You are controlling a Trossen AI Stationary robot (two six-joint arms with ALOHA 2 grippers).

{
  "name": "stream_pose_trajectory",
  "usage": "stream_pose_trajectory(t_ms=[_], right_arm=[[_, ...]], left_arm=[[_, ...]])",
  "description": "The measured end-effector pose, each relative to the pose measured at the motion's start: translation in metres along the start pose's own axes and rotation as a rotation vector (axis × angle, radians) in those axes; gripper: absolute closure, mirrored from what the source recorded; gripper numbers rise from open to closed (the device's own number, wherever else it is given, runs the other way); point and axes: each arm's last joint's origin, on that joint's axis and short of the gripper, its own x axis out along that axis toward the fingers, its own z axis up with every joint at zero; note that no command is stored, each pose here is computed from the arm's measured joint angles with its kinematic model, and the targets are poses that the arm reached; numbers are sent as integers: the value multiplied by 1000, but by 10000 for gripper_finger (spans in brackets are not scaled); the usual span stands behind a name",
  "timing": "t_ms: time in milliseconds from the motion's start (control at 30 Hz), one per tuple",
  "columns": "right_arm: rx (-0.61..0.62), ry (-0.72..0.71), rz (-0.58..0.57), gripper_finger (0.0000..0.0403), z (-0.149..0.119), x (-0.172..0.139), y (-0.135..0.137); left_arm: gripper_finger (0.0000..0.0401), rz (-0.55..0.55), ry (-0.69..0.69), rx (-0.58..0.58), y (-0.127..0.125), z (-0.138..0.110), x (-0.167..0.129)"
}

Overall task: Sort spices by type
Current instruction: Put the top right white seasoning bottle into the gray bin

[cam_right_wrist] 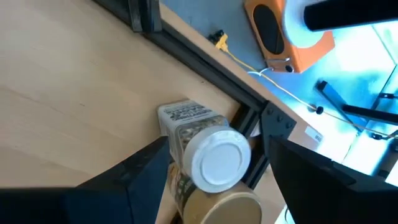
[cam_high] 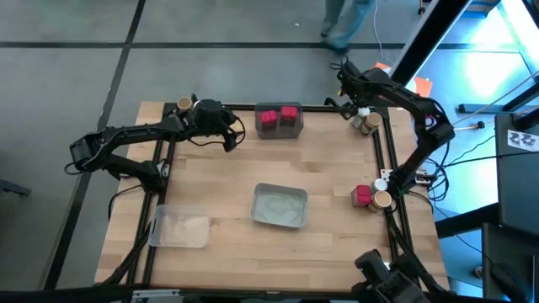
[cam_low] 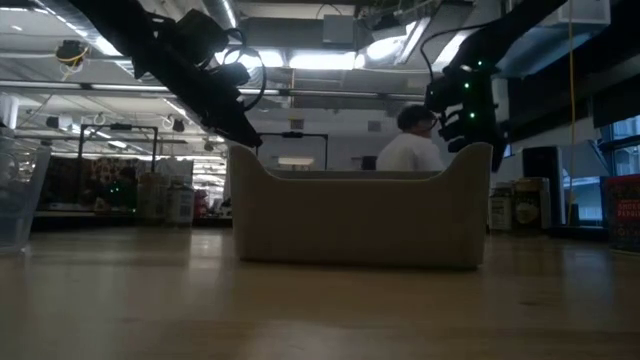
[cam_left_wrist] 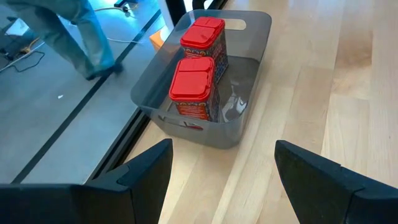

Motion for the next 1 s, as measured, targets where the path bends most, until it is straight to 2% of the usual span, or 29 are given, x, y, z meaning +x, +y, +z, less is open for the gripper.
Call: stream_pose_trajectory(t_ms=[333, 667, 1000], right_arm=[[23, 49, -54, 134, -3, 5, -6], [42, 63, 42, 134, -5, 8, -11], [7, 122, 31, 134, 2, 28, -4]], left_arm=[[135, 0, 1, -1, 0, 0, 0], [135, -2, 8, -12, 0, -1, 0], [135, -2, 9, -15, 0, -1, 0]])
